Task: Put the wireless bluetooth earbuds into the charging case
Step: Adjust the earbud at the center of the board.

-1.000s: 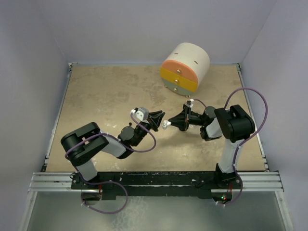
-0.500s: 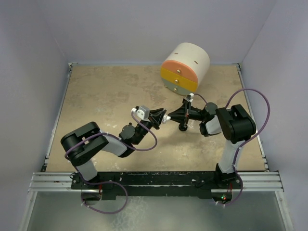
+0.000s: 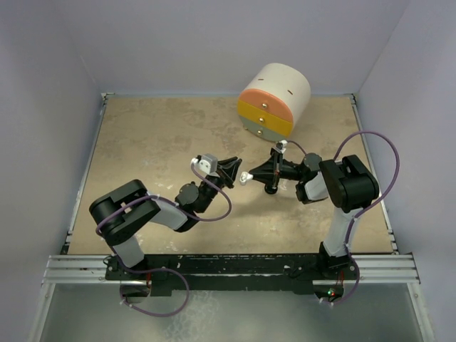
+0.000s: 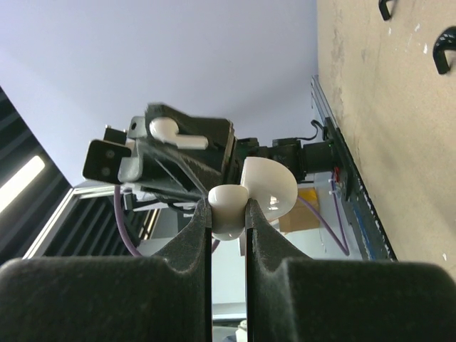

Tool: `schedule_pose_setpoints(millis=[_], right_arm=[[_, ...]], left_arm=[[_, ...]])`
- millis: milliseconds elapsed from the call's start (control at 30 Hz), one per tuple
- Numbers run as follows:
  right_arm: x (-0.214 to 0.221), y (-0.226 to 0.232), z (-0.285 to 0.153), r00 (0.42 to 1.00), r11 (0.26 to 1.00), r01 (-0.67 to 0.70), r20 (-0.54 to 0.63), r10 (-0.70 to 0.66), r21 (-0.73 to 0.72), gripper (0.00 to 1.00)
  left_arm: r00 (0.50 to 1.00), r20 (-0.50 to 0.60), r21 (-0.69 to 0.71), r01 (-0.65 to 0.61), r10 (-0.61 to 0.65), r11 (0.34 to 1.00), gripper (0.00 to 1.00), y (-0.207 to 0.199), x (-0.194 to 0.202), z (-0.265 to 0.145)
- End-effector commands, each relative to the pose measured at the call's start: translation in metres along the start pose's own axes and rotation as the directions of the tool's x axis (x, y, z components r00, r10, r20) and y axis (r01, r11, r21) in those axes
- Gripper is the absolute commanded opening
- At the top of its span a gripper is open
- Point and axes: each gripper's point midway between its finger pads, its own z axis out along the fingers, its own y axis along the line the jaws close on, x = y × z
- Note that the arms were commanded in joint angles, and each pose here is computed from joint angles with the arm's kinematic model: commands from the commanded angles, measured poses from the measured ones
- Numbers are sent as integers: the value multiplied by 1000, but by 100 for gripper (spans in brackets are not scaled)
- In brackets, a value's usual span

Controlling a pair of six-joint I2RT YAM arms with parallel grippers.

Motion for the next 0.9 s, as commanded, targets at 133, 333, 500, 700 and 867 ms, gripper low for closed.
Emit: schedule_pose_setpoints(millis=[133,333,500,700,867], right_arm=[[67,52,-19,720,686,668,17,-694,-289,0],[63,51,-18,712,676,678,27,-702,-289,0],[59,52,-16,706,670,683,27,-707,-291,0],[63,41,-19,715,688,673,5,-699,-271,0],[67,30,-22,712,690,678,-7,-702,-252,0]], left_arm=[[966,196,-38,177,-167,983,0,13,-51,-7],[958,194,15,215,-213,977,0,2,-54,-2],[950,199,40,235,-239,971,0,-5,-55,6],[962,133,-54,247,-238,967,0,16,-16,-2],[960,77,-84,275,-269,958,0,23,7,-12]])
